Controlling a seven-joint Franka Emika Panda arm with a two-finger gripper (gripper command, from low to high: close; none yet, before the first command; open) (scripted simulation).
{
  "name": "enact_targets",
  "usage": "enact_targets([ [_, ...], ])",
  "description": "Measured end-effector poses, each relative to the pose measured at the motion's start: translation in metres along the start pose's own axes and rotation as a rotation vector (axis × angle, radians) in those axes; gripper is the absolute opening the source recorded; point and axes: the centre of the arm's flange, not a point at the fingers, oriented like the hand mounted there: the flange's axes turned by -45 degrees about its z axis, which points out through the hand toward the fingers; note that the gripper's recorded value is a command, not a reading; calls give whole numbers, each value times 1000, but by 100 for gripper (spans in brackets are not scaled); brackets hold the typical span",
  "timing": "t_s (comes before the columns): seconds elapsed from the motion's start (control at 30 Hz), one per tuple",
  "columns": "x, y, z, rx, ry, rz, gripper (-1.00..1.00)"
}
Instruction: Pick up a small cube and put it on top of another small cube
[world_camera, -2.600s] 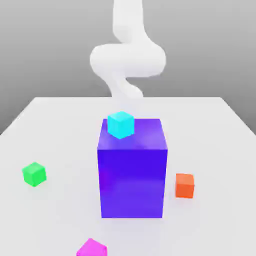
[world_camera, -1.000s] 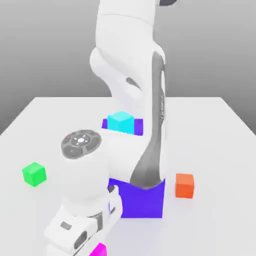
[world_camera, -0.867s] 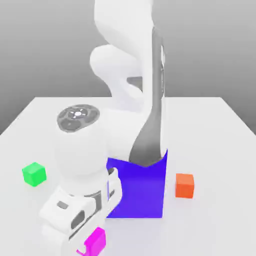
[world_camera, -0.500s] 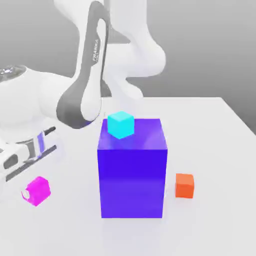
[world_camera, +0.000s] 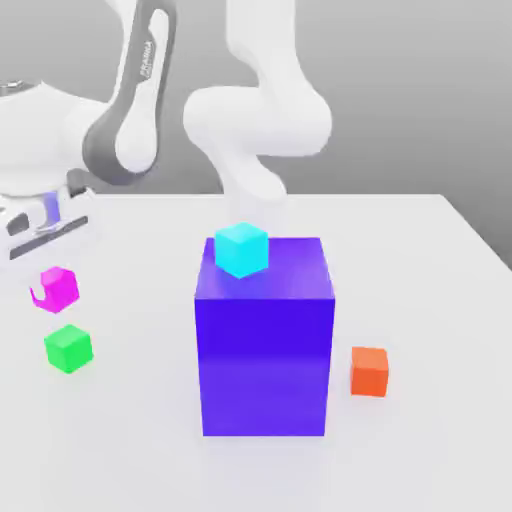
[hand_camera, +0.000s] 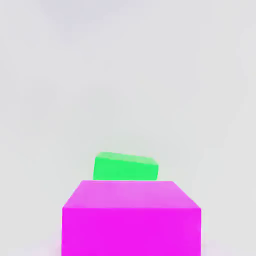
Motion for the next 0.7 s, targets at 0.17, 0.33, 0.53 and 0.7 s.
enact_targets([
  [0.17, -2, 3, 2, -17, -2, 2, -100],
  [0.33, -3, 4, 7, -29, -1, 4, -100],
  [0.53, -3, 6, 17, -33, 3, 5, -100],
  [0.7, -1, 6, 29, -29, 7, 2, -100],
])
